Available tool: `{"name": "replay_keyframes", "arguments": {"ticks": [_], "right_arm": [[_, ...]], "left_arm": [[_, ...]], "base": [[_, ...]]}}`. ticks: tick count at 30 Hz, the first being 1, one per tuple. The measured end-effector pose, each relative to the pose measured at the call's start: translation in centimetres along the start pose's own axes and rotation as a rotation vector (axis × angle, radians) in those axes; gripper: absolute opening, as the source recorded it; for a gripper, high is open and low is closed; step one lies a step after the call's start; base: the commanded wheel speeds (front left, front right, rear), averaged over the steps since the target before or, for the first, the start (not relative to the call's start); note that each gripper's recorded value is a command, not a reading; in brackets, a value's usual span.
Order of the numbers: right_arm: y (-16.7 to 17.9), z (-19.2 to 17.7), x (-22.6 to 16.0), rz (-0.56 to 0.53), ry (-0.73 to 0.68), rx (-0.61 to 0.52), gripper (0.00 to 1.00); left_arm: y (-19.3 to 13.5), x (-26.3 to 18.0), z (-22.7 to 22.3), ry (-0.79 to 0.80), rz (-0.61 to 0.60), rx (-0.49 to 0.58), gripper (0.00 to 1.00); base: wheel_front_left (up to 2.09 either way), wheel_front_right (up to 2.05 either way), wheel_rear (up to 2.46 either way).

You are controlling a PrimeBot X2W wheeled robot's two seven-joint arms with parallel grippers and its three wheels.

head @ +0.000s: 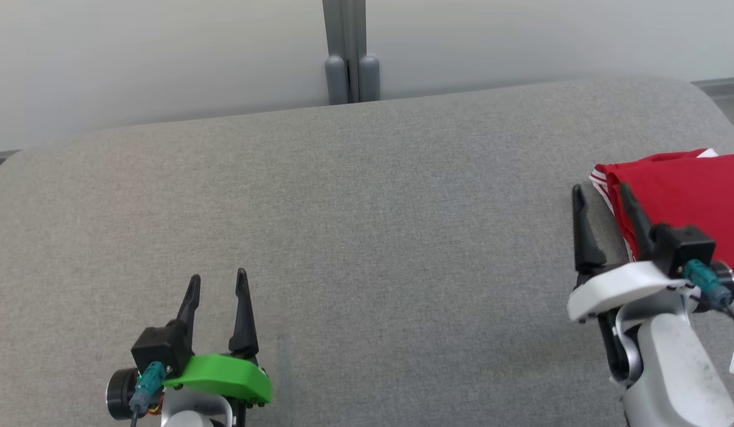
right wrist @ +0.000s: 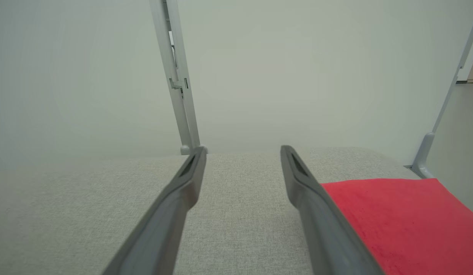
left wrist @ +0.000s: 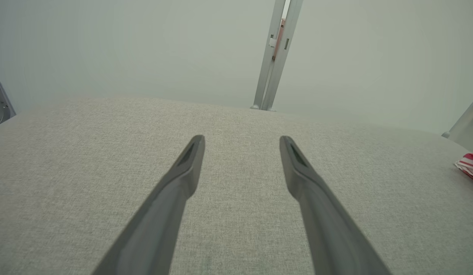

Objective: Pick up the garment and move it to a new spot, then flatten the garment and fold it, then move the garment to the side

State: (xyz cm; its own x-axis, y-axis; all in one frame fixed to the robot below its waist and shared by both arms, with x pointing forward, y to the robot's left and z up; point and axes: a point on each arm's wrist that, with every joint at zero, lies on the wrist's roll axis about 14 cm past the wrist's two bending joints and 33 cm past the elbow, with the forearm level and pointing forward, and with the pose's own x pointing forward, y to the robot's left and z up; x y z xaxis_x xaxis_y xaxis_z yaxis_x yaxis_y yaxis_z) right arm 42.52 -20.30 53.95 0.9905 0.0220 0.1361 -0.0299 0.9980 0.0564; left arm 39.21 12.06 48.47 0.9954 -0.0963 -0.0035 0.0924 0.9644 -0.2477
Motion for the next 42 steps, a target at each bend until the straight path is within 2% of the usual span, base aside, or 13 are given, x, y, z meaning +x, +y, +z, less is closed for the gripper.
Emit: {"name": "replay_keyframes", "arguments": {"ticks": [5,14,35,36,42], "right_arm": [[2.9,-1.0,-2.5,0.055,0.017,0.037,1.00],[4.6,-2.6,-4.8,0.086,0.055,0.124,1.00],[4.9,-3.7,-5.3,0.087,0.088,0.141,1.00],[4.9,-3.7,-5.2,0.089,0.089,0.142,0.00],[4.8,-6.1,-6.6,0.072,0.171,0.157,0.00]], "left_arm": [[0.9,-1.8,0.0,-0.001,0.034,0.002,1.00],[1.7,-3.4,1.0,-0.033,0.075,0.006,1.00],[1.4,-3.8,0.7,-0.027,0.065,0.026,1.00],[1.5,-3.9,0.6,-0.025,0.067,0.026,0.00],[1.9,-4.8,-1.5,0.045,0.084,0.023,0.00]], "base": [[0.00,0.00,0.00],[0.00,0.00,0.00],[0.00,0.00,0.00],[0.00,0.00,0.00],[0.00,0.00,0.00]]}}
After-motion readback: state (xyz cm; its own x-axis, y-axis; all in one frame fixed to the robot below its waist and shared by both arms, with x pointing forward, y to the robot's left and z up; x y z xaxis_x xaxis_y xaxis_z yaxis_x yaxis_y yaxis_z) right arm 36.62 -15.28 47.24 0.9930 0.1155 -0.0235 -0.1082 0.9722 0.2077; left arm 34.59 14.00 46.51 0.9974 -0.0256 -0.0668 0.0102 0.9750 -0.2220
